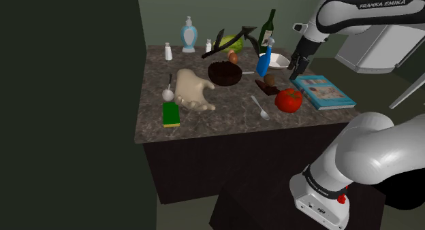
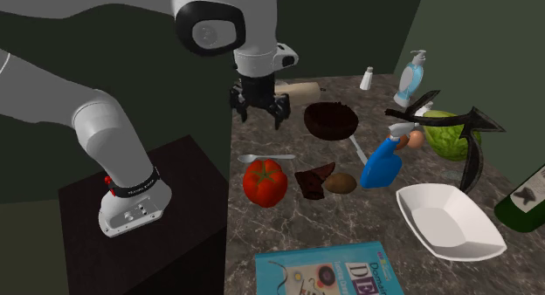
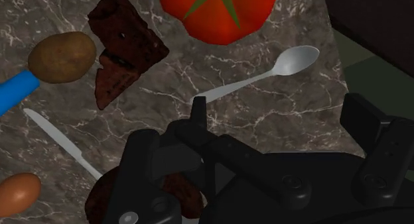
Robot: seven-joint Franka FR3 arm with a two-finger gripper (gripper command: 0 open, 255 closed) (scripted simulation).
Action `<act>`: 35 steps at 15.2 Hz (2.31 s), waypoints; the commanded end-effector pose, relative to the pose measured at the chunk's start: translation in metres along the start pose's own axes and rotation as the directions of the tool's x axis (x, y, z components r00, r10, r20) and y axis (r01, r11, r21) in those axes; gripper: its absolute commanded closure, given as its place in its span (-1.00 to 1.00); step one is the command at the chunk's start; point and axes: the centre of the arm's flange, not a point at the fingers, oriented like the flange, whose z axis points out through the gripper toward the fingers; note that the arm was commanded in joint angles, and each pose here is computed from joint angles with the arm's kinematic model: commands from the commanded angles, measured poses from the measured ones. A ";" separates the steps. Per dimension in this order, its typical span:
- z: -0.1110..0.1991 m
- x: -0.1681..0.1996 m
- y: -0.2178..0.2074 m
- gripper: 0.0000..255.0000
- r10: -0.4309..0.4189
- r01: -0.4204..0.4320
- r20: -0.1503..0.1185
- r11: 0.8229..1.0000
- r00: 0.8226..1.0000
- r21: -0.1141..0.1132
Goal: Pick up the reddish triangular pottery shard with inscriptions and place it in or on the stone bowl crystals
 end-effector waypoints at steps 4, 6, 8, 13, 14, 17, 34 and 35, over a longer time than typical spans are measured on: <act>0.033 -0.021 0.060 -1.00 -0.094 0.095 -0.029 0.995 0.995 0.023; 0.047 -0.027 0.084 -1.00 -0.130 0.131 -0.042 0.991 0.991 0.032; 0.062 -0.033 0.107 -1.00 -0.165 0.167 -0.054 0.985 0.985 0.041; 0.092 -0.041 0.146 -1.00 -0.223 0.227 -0.076 0.972 0.972 0.054; 0.097 -0.040 0.146 -1.00 -0.223 0.227 -0.076 0.972 0.972 0.054; 0.113 -0.039 0.145 -1.00 -0.223 0.227 -0.076 0.972 0.972 0.054; 0.127 -0.038 0.144 1.00 -0.223 0.227 -0.076 0.972 0.972 0.054; 0.127 -0.038 0.144 1.00 -0.223 0.227 -0.076 0.972 0.972 0.054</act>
